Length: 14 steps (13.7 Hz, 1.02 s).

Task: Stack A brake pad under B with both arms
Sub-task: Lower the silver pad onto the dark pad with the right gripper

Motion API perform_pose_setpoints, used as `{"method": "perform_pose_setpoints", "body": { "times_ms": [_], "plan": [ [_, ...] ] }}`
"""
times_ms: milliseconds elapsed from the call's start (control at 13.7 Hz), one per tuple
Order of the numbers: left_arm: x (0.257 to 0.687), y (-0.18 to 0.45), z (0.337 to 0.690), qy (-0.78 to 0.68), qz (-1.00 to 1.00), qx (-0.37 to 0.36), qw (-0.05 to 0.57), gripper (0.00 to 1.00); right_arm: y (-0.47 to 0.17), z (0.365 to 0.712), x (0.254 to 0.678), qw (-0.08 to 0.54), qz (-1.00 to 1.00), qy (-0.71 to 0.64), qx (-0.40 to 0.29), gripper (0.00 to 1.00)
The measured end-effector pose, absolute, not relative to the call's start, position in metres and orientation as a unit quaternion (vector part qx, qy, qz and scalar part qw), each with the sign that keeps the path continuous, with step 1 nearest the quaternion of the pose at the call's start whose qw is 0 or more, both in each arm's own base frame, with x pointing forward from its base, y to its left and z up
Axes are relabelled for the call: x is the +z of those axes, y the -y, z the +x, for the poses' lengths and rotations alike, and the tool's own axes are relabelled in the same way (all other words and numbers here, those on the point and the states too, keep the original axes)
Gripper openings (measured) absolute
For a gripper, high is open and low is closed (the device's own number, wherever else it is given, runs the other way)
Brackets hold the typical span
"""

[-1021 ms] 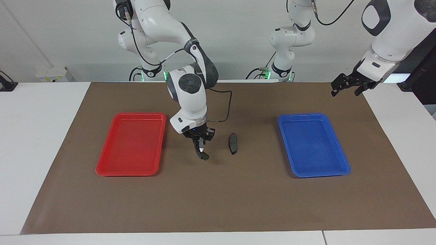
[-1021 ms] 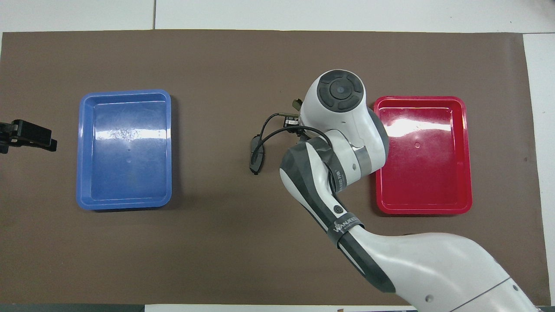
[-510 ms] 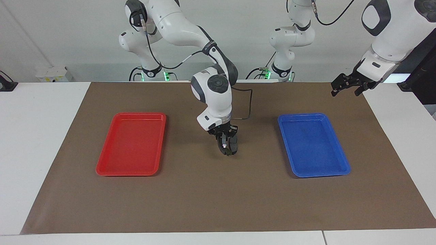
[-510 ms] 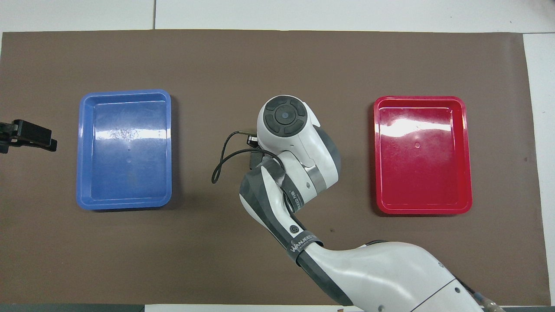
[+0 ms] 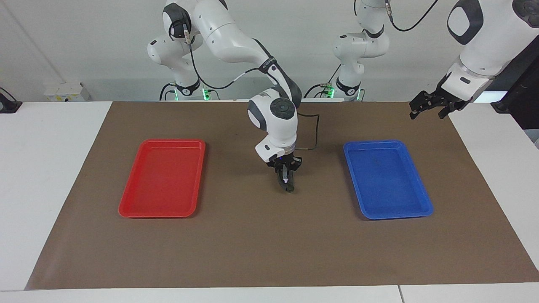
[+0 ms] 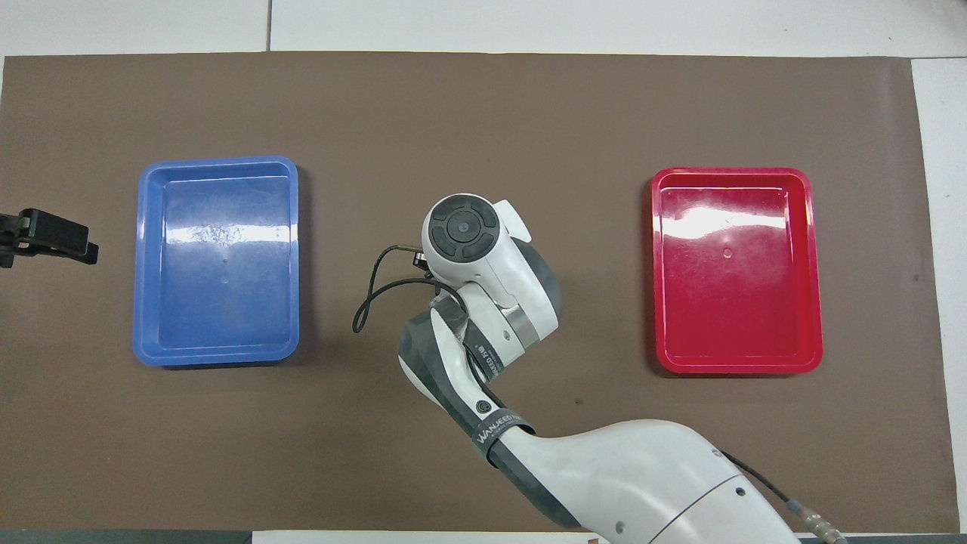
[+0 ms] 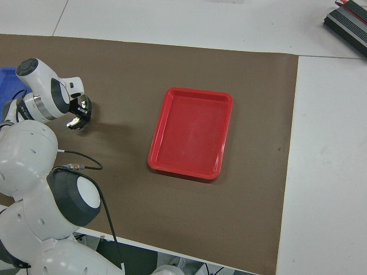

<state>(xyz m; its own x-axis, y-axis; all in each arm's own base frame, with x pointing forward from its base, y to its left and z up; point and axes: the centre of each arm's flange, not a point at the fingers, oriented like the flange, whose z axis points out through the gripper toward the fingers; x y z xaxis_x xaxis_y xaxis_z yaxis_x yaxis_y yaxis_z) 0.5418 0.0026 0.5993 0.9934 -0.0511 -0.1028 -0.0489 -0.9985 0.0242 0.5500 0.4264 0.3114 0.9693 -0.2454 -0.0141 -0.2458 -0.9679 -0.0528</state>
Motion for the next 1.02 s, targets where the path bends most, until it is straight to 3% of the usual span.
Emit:
{"method": "perform_pose_setpoints", "body": {
  "times_ms": [1021],
  "plan": [
    [0.599,-0.004,0.542,0.024,0.998,-0.052,0.011,1.0,-0.425,0.55,0.299,0.029,-0.992,-0.124,-0.003,0.43]
  ]
}}
